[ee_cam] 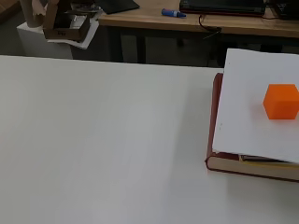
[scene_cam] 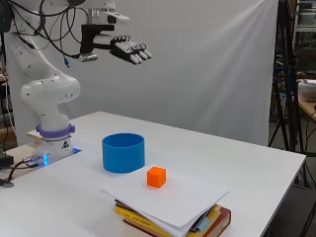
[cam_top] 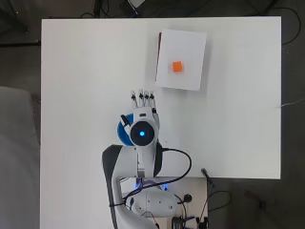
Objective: Teleoperate dual arm-hand system to pick and place objects
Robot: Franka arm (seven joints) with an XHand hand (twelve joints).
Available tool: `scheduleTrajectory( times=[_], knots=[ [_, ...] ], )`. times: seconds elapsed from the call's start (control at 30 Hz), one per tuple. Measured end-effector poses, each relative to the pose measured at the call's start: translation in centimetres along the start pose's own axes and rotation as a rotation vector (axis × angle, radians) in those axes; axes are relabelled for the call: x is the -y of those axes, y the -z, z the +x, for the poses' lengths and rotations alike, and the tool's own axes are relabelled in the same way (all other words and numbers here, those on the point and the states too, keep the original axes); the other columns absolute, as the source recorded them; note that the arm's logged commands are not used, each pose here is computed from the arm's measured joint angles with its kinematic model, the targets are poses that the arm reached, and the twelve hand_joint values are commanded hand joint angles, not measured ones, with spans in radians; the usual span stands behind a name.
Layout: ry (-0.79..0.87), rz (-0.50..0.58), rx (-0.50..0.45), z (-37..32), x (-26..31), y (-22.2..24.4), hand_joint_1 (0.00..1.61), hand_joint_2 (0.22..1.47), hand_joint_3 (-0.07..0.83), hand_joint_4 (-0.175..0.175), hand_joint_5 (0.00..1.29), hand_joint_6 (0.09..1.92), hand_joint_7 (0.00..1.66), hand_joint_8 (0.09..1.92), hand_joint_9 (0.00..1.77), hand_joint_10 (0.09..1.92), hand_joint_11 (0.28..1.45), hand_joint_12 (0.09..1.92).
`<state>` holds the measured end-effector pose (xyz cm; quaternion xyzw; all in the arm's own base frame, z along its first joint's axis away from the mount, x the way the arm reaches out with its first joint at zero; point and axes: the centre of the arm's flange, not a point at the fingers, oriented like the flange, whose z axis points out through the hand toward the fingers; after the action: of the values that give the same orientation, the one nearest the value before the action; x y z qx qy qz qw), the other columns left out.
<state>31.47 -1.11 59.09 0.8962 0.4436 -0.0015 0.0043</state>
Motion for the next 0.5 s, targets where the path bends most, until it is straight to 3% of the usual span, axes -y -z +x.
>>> scheduleTrajectory(
  times=[0.27, 0.4, 0.5],
  knots=[
    [-0.056, -0.012, -0.031, -0.3, -5.2, -1.0, 0.38, 1.07, 0.004, 0.107, 0.24, 0.09, 0.28, 0.09, 0.44, 0.09, 0.45, 0.09],
    [-0.097, 0.015, -0.027, 1.5, -9.1, -2.5, 0.34, 1.07, 0.002, 0.105, 0.23, 0.09, 0.30, 0.09, 0.46, 0.09, 0.47, 0.09],
    [-0.151, 0.023, 0.008, 3.2, -13.0, -4.8, 0.26, 1.02, -0.016, 0.091, 0.05, 0.09, 0.15, 0.09, 0.32, 0.09, 0.45, 0.09]
  ],
)
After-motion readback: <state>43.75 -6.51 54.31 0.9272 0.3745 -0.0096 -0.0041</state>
